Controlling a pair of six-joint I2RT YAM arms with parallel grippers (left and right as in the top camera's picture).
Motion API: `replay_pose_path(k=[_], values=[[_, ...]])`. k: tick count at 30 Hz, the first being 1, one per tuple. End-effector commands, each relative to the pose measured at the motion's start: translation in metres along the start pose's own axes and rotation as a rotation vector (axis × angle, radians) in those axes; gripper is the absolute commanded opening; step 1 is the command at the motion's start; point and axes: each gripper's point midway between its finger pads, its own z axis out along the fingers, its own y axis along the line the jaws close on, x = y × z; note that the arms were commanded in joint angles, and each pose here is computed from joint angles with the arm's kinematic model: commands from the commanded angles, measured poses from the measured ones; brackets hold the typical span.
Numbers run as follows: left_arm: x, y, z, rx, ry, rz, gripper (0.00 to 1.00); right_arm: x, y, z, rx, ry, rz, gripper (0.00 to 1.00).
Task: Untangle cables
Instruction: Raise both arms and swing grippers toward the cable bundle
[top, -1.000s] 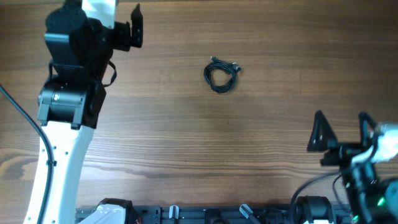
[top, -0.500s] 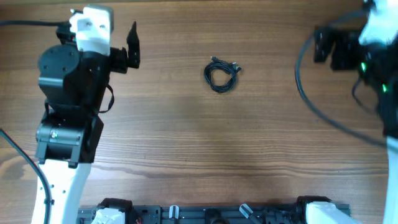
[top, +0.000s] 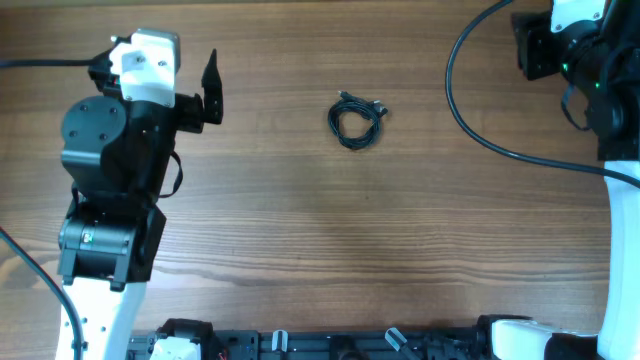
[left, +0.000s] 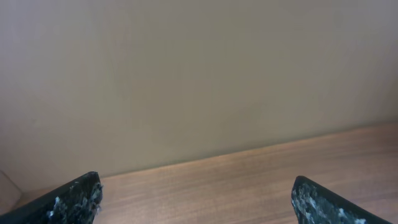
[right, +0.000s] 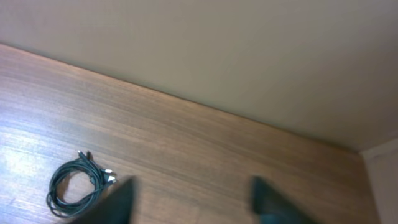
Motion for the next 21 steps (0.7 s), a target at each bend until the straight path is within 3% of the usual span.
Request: replay_pose_path(k=[1, 8, 17, 21], values=[[0.022, 0.001, 0.002, -0.015, 0.038, 0.005, 0.99, -0.022, -0.006, -0.006, 0.016, -0.083, -0.028, 1.0], [0.039, -0.005, 0.011, 0.004, 0.033, 0.005, 0.98, -0.078, -0.038, -0.01, 0.142, -0.316, 0.142, 1.0], [0.036, -0.004, 0.011, 0.001, 0.02, 0.005, 0.99, -0.03, -0.068, 0.01, 0.368, -0.112, 0.121, 1.0], [0.035, -0.003, 0.011, -0.004, 0.016, 0.004, 1.0, -0.036, -0.071, -0.006, 0.4, -0.156, 0.131, 1.0]])
